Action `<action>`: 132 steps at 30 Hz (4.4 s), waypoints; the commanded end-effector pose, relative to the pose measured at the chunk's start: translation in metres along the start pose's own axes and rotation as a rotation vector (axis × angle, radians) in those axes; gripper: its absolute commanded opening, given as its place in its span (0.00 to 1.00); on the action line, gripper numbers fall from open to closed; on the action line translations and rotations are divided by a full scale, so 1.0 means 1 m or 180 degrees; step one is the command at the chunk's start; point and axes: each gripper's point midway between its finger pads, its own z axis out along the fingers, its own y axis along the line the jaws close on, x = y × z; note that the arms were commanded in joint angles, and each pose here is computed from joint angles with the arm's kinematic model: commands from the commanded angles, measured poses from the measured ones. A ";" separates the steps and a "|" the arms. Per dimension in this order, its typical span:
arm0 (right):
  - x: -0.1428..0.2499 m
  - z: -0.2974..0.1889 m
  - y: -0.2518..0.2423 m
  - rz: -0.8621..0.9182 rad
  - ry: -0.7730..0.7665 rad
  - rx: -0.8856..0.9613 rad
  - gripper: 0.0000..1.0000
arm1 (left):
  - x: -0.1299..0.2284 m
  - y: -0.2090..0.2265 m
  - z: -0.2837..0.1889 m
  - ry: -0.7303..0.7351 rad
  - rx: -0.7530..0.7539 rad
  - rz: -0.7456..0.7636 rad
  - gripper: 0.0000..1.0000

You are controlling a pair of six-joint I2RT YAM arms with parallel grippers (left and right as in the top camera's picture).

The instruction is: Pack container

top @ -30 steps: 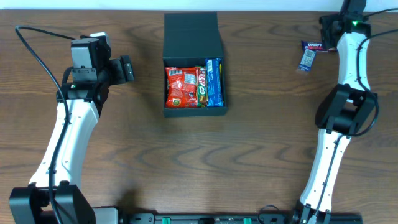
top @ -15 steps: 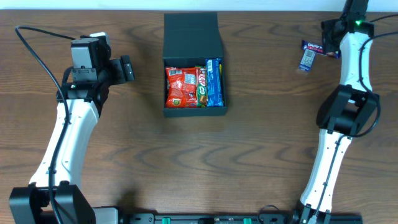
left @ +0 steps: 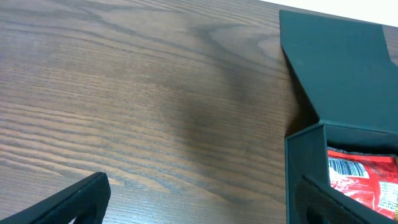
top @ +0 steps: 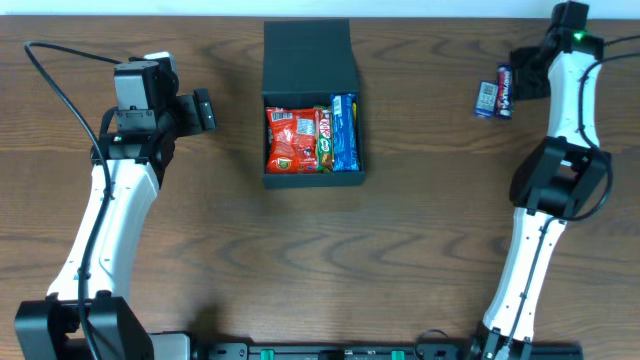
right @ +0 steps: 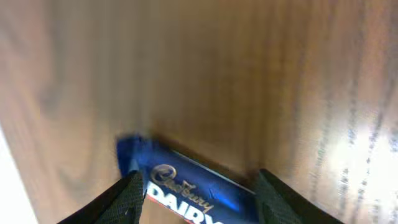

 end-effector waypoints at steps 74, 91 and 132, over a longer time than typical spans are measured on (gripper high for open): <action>0.008 -0.020 -0.005 -0.3598 -0.0128 0.0353 0.70 | 0.001 0.002 0.003 0.0000 -0.0010 -0.0033 0.95; 0.006 -0.009 -0.012 -0.3563 -0.0087 0.0368 0.68 | 0.001 0.002 0.003 0.0000 -0.0008 -0.0057 0.95; 0.013 0.012 -0.028 -0.3462 0.0081 0.0403 0.26 | 0.002 0.001 0.003 0.0009 0.0012 -0.0057 0.95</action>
